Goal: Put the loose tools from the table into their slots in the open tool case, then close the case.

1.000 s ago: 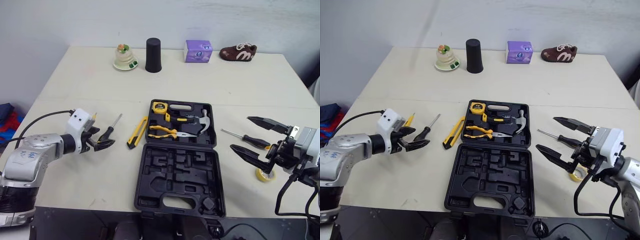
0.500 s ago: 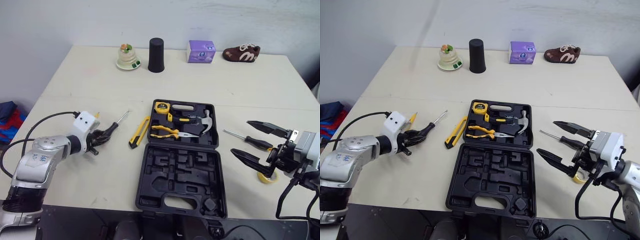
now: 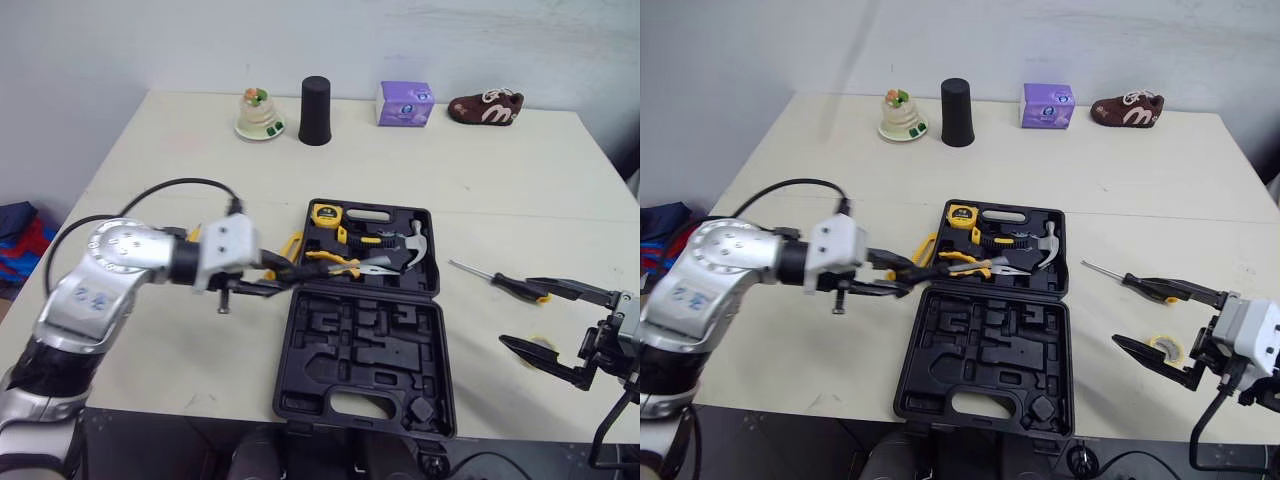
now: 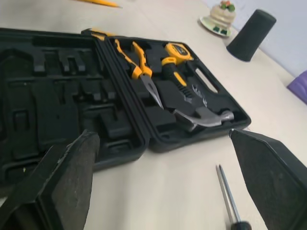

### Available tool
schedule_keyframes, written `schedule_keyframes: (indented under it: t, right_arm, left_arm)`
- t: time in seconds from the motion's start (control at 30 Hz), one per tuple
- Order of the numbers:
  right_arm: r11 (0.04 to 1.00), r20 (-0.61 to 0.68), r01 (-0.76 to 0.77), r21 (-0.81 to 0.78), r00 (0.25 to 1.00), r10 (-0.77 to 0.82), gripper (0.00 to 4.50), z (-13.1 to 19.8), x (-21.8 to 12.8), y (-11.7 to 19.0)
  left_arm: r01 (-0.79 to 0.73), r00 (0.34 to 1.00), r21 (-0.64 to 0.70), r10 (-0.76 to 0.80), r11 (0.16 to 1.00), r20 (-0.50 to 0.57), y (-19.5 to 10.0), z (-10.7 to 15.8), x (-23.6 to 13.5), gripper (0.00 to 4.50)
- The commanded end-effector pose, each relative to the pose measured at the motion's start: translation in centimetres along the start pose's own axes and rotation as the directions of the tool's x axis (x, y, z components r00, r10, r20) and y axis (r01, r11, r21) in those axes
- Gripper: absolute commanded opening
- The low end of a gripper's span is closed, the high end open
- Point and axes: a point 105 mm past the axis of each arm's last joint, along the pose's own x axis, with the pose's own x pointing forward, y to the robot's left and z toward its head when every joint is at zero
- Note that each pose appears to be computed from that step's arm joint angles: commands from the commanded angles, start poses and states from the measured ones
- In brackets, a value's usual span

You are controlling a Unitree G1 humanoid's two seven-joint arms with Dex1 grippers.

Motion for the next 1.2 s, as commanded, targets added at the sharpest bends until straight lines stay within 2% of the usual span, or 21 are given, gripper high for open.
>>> schedule_keyframes:
  t: [0.03,0.13,0.27,0.47,0.8,1.2]
  right_arm:
    - [0.999,-0.008,-0.012,-0.036,1.0,0.012,4.5,0.6,-0.2,0.0]
    - [0.999,-0.01,-0.005,-0.037,1.0,0.004,4.5,0.5,-0.1,0.2]
    - [0.999,-0.01,-0.002,-0.04,1.0,0.002,4.5,0.5,0.2,0.4]
    - [0.999,-0.002,0.003,-0.049,1.0,-0.003,4.5,0.9,0.7,0.7]
    - [0.998,0.002,0.006,-0.064,1.0,-0.006,4.5,1.4,1.1,0.6]
    - [0.998,0.005,0.018,-0.066,1.0,-0.018,4.5,1.7,1.3,0.5]
  left_arm:
    - [0.053,0.994,0.071,-0.045,0.996,-0.104,0.0,0.1,1.9,0.94]
    - [0.066,0.985,0.102,-0.049,0.993,-0.165,0.5,0.3,4.0,0.94]
    - [0.112,0.962,0.15,-0.069,0.982,-0.265,0.3,-0.3,4.2,0.94]
    - [0.065,0.956,0.156,-0.017,0.986,-0.293,0.9,-0.1,5.5,0.94]
    - [0.06,0.956,0.121,-0.023,0.991,-0.292,0.6,-0.6,6.9,0.94]
    - [0.097,0.938,0.147,-0.041,0.984,-0.344,0.4,-1.8,6.4,0.94]
